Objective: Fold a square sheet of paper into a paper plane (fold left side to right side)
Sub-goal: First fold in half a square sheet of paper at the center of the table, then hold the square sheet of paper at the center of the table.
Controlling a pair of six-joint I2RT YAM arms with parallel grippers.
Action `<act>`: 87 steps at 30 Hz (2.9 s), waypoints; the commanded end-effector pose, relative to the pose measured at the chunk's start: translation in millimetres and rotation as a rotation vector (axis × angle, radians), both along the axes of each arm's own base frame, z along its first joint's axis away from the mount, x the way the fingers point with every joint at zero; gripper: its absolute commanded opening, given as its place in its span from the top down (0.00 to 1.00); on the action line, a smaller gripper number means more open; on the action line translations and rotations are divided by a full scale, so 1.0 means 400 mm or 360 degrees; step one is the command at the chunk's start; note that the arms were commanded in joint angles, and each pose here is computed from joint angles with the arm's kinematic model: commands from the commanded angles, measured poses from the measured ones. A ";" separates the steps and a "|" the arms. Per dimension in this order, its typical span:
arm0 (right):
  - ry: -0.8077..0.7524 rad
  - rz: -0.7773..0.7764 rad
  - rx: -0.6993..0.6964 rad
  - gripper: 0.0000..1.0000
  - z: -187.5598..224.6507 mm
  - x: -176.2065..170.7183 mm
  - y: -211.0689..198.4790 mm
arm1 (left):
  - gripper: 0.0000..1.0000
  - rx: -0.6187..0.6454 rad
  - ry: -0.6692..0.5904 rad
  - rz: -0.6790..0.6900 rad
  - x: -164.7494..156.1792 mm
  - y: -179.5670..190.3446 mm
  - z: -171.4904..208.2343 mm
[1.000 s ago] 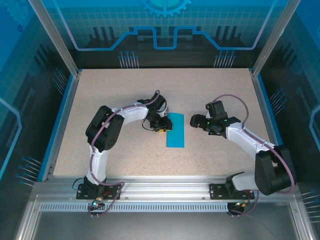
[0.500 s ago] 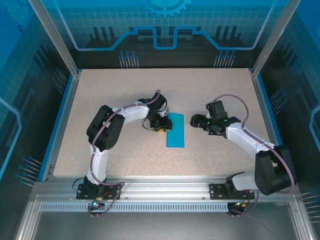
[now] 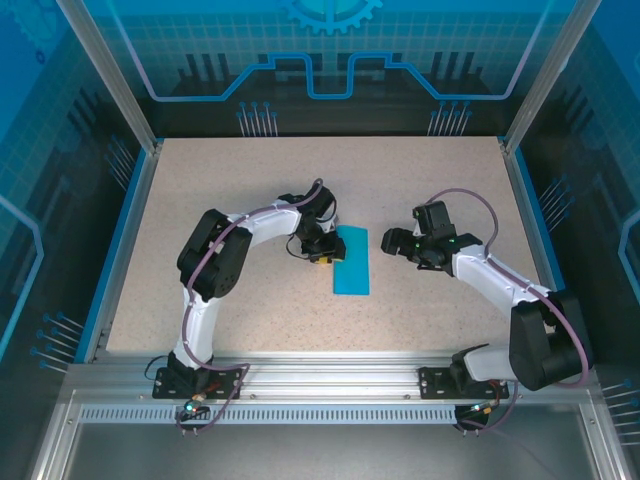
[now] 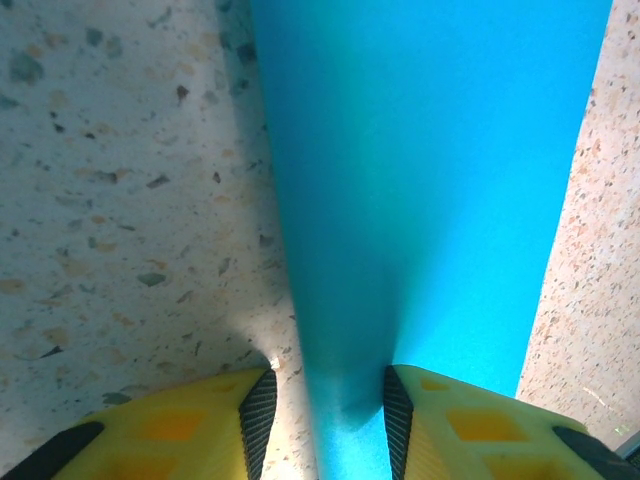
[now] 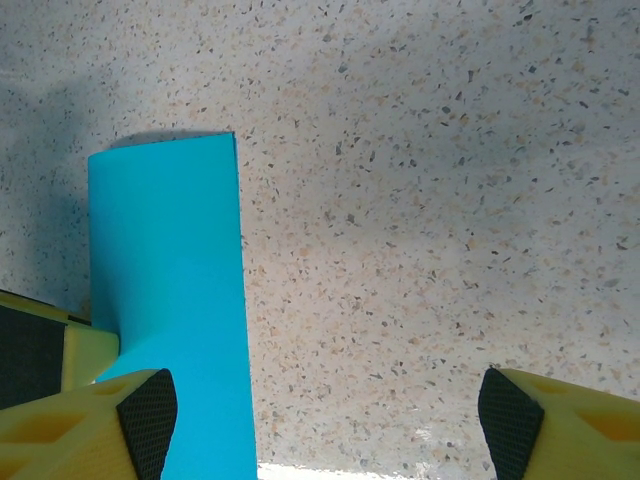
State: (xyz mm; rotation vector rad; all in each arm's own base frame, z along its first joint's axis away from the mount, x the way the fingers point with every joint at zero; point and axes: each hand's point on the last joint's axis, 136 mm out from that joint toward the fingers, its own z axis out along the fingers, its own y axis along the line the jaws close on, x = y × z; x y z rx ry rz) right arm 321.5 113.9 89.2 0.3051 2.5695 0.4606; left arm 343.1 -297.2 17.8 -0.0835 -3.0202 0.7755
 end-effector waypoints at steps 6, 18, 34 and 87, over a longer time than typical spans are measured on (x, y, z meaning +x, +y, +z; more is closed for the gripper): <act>-0.0005 -0.0026 -0.0015 0.17 0.005 -0.004 -0.017 | 0.61 0.0158 0.0115 -0.0080 -0.055 0.014 -0.101; 0.0003 -0.0025 -0.0016 0.17 0.000 -0.006 -0.017 | 0.61 0.0173 0.0121 -0.0089 -0.058 0.019 -0.104; 0.0027 0.0012 0.0044 0.18 -0.012 -0.003 0.005 | 0.61 0.0179 0.0125 -0.0083 -0.057 0.021 -0.108; 0.0738 0.0330 -0.0029 1.00 -0.280 -0.078 0.155 | 0.49 0.0172 -0.0250 -0.0033 -0.002 0.044 0.091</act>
